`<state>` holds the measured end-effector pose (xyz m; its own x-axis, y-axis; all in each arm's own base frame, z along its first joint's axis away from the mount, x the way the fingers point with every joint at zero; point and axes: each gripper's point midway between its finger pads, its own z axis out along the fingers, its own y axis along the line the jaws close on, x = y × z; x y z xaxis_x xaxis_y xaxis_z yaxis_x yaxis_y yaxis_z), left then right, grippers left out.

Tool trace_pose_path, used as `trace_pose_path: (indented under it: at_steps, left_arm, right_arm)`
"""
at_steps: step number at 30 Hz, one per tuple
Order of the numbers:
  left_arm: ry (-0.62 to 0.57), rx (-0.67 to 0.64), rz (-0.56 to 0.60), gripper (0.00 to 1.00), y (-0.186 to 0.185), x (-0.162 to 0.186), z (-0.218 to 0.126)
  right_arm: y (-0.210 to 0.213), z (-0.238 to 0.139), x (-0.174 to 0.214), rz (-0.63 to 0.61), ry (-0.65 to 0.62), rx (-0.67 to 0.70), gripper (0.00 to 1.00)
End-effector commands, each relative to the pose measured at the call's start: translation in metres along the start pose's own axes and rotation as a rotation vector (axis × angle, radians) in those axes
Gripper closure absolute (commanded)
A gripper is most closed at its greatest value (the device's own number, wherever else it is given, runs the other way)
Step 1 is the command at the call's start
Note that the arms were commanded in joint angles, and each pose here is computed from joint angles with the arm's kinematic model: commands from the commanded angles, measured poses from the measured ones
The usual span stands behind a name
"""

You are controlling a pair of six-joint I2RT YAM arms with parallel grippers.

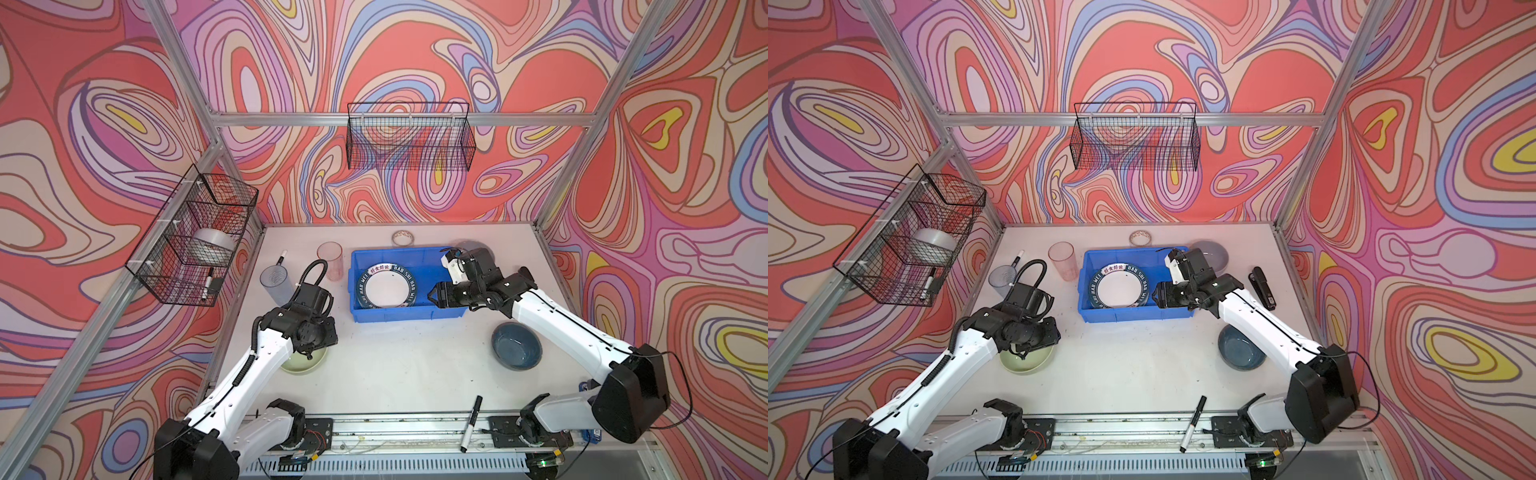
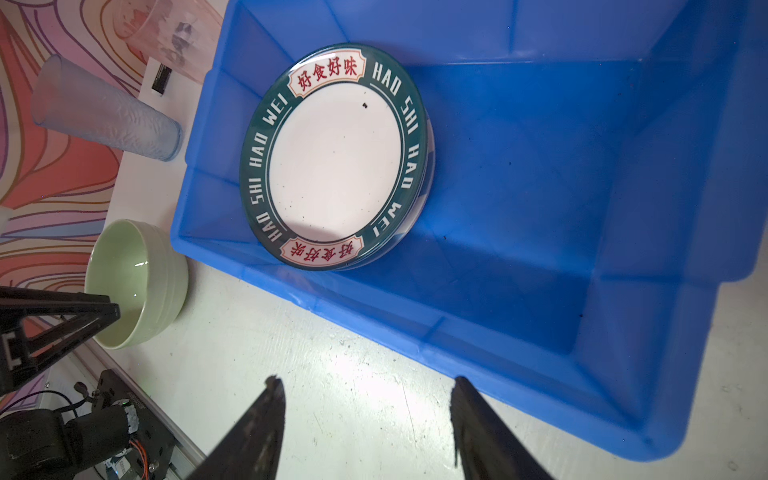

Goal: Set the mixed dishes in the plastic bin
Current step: 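Open both grippers and withdraw them from the bin toward the bowls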

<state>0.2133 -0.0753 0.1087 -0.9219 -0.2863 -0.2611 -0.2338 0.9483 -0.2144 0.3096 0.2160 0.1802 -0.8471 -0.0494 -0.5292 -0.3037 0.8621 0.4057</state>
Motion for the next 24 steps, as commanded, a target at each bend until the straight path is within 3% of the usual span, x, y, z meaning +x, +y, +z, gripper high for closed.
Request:
trace_pose_path:
  at_steps: [1,6,13,24]
  left_arm:
    - [0.008,-0.036,-0.046,0.56,0.009,0.008,0.009]
    - [0.001,-0.064,-0.032,0.60,0.010,0.012,0.021]
    - [0.019,-0.177,0.072,0.68,0.011,0.025,0.033]
    - [0.036,-0.157,0.117,0.91,0.005,0.037,0.042]
  right_arm:
    - [0.001,-0.009,0.007,0.001,-0.023,-0.013,0.35]
    - [-0.005,-0.012,0.021,0.019,-0.016,-0.003,0.35]
    - [-0.008,-0.012,0.030,0.035,-0.001,-0.002,0.35]
    - [-0.017,-0.018,0.046,0.069,0.003,0.020,0.35]
